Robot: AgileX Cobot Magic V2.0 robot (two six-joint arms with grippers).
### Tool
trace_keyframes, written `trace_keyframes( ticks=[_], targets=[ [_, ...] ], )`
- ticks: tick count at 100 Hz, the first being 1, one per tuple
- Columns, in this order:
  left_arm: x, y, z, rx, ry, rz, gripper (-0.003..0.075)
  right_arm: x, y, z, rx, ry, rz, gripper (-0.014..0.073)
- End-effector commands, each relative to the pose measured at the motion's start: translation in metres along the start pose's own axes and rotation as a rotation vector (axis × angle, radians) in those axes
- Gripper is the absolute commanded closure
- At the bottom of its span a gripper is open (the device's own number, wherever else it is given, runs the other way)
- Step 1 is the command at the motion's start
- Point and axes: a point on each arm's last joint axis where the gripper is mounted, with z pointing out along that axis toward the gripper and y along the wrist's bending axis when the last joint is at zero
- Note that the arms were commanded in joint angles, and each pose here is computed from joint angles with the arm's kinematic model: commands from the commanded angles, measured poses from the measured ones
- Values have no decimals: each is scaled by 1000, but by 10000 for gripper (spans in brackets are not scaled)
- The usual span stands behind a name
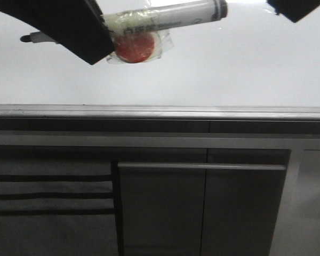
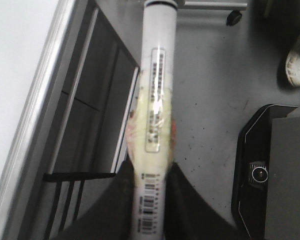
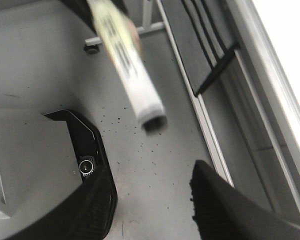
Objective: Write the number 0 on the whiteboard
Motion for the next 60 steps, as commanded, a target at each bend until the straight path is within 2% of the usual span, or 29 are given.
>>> trace_keyframes(
  ticks=[1,27,60],
  targets=[
    [-17,0,-16,-45,-133,-5,733,-16,1,-10,26,-95,-34,267],
    [-25,-1,-19,-34,-220,-16,733,-26,4,-12,-11,-199,-67,267],
    [-32,-7,-22,25,-295,15,733,-27,10,-13,-68,-216,-140,267]
  ],
)
